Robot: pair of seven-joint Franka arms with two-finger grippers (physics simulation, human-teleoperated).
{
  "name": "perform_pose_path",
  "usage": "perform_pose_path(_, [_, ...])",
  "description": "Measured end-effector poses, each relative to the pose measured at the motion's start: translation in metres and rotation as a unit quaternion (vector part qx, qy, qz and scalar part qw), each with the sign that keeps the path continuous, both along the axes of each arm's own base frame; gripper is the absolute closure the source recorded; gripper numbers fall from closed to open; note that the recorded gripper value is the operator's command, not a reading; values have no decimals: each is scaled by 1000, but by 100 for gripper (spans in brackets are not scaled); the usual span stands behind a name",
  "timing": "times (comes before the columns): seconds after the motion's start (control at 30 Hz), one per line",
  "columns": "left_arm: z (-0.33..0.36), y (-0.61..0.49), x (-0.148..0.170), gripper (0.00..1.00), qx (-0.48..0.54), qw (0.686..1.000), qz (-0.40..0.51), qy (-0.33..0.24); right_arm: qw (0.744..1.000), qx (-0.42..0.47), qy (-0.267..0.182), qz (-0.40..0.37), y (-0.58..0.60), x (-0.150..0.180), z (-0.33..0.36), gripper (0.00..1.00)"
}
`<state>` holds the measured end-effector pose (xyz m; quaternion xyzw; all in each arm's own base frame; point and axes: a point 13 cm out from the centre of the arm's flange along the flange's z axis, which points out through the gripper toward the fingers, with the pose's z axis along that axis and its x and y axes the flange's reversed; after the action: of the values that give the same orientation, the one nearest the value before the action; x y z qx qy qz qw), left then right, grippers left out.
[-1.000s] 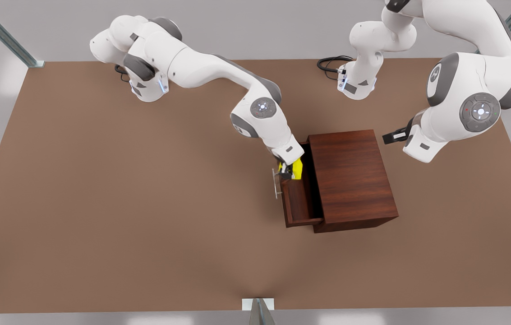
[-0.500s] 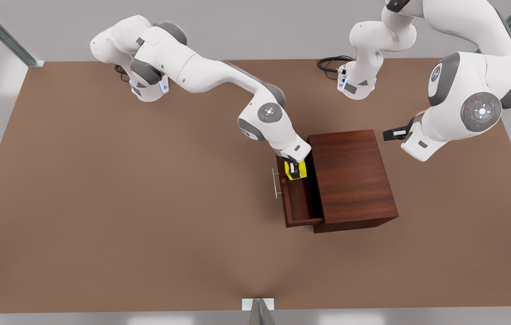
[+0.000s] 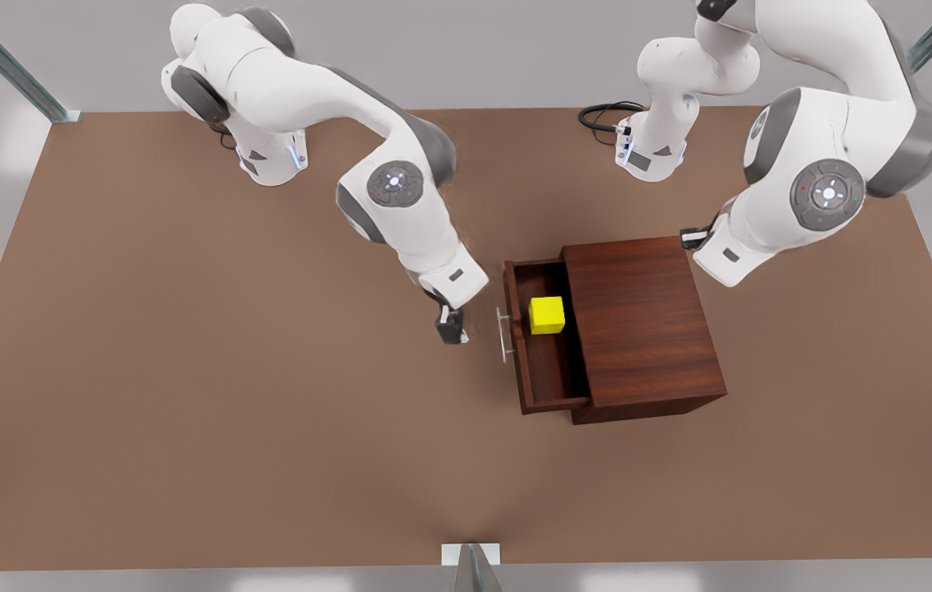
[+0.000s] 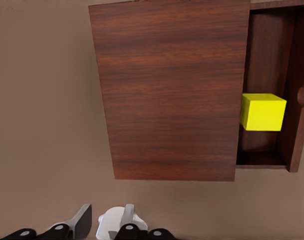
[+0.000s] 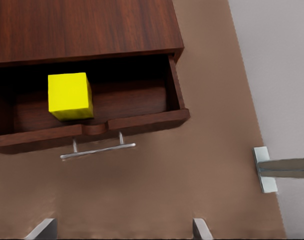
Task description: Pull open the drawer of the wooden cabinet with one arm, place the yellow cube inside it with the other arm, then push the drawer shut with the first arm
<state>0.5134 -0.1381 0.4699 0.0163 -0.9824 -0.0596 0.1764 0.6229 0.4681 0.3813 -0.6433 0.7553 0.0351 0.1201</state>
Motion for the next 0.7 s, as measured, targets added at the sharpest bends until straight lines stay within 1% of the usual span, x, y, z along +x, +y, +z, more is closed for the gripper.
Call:
perform_pose_path(0.03, [-11, -27, 4, 79, -3, 1000, -11, 5, 998, -20, 35, -51, -77, 32, -13, 0])
perform_pose_path(0.07, [-31, -83, 6, 79, -6, 999, -38, 13, 992, -42, 70, -99, -151, 51, -27, 0])
perform_pose_path(0.1, [-53, -147, 0, 79, -9, 998, -62, 15, 983, -66, 101, -139, -210, 57, -37, 0])
perform_pose_path(0.17, [-90, -245, -21, 79, -7, 998, -65, -3, 957, -113, 153, -220, -301, 49, -37, 0])
perform_pose_path(0.23, [-134, -316, -29, 79, -5, 999, -21, -40, 931, -142, 180, -285, -350, 19, 1, 0])
perform_pose_path(0.3, [-150, -363, -24, 79, -16, 995, 52, -90, 909, -165, 179, -338, -381, -20, 51, 0])
perform_pose_path(0.33, [-164, -380, -17, 79, -20, 989, 96, -107, 898, -171, 178, -365, -400, -41, 70, 0])
perform_pose_path(0.37, [-178, -391, -6, 79, -24, 982, 143, -122, 887, -173, 176, -390, -413, -59, 82, 0])
perform_pose_path(0.4, [-190, -400, 5, 79, -29, 972, 190, -136, 879, -176, 179, -406, -419, -67, 83, 0])
perform_pose_path(0.5, [-213, -412, 37, 79, -44, 932, 326, -152, 860, -174, 192, -440, -416, -72, 71, 0])
perform_pose_path(0.57, [-229, -399, 64, 79, -42, 895, 417, -150, 851, -167, 189, -460, -414, -69, 69, 0])
perform_pose_path(0.6, [-235, -395, 73, 79, -39, 878, 453, -151, 847, -163, 186, -470, -413, -67, 68, 0])
perform_pose_path(0.7, [-246, -390, 77, 79, -20, 832, 535, -146, 837, -145, 179, -496, -407, -61, 72, 0])
